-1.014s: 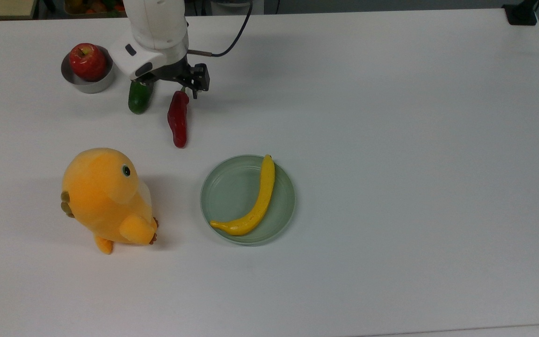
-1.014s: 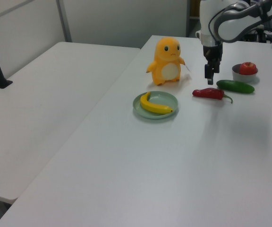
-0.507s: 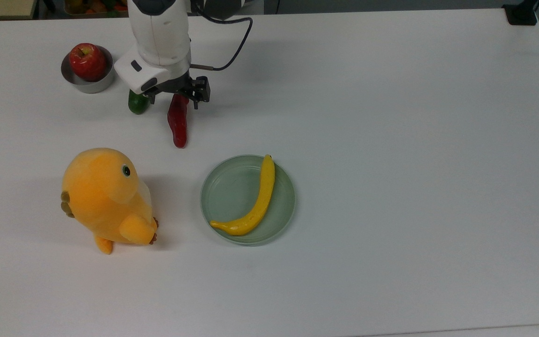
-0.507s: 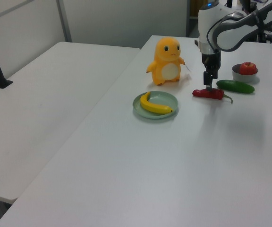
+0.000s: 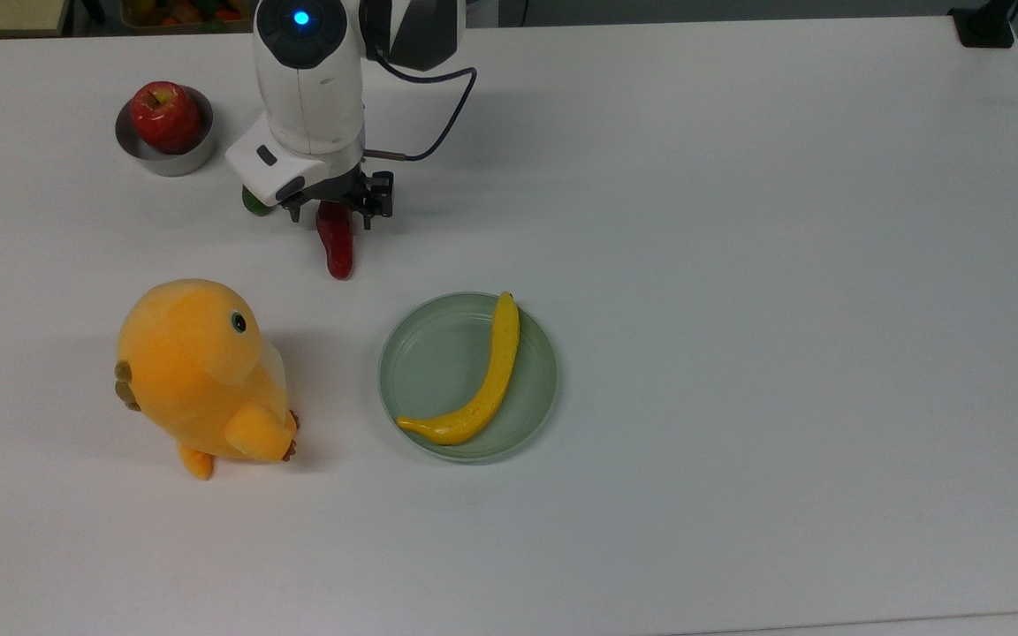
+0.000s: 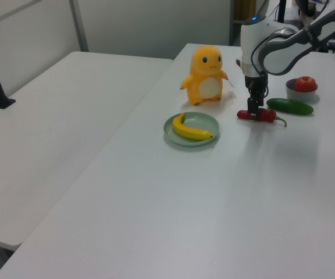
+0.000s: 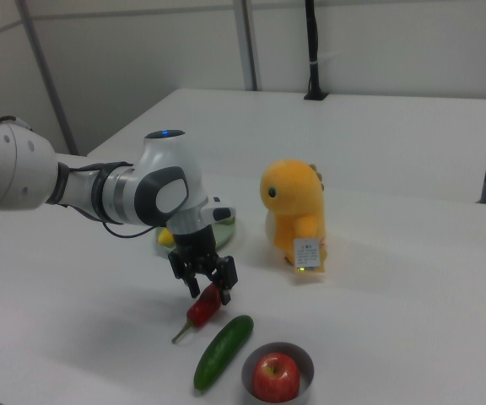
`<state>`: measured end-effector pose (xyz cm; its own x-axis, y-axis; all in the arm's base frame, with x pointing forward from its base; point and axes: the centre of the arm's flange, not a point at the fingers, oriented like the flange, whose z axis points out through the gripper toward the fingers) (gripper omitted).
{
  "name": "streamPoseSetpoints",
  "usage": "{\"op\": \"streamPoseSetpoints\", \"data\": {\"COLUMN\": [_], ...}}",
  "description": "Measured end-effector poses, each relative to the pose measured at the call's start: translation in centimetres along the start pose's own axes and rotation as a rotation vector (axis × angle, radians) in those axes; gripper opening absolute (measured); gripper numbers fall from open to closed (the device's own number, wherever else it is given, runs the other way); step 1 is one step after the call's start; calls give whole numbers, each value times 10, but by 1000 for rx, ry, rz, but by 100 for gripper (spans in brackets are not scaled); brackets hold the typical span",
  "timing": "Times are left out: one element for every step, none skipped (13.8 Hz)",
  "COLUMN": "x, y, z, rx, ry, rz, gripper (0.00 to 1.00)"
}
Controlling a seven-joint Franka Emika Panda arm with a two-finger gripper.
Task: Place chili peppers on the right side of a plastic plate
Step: 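Lower the gripper over the red chili pepper and close on it, then lift the red chili pepper off the table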
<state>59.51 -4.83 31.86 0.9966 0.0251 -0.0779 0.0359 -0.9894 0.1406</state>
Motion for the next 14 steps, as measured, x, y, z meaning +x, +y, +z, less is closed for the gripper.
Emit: {"op": "streamPoseSetpoints", "data": {"x": [0,0,1,2,2,3,3,3,3,3,4,5,6,6], "y": [0,0,0,0,0,0,0,0,0,0,0,1,2,3], "z": [0,0,0,-1,-2,-2,-2,-2,-2,-2,-3,-7,-11,-17], "rx": [-5,-6,-6,-6,-6,-6,-6,-6,-6,-6,-6,-7,-8,-8], "ry": [0,1,7,18,22,23,23,23,23,26,30,41,50,61], "rz": [-4,-4,-4,-5,-5,-5,-5,-5,-5,-5,-4,-3,-2,-1], "gripper": [67,50,41,41,41,41,41,41,41,41,41,41,41,41]}}
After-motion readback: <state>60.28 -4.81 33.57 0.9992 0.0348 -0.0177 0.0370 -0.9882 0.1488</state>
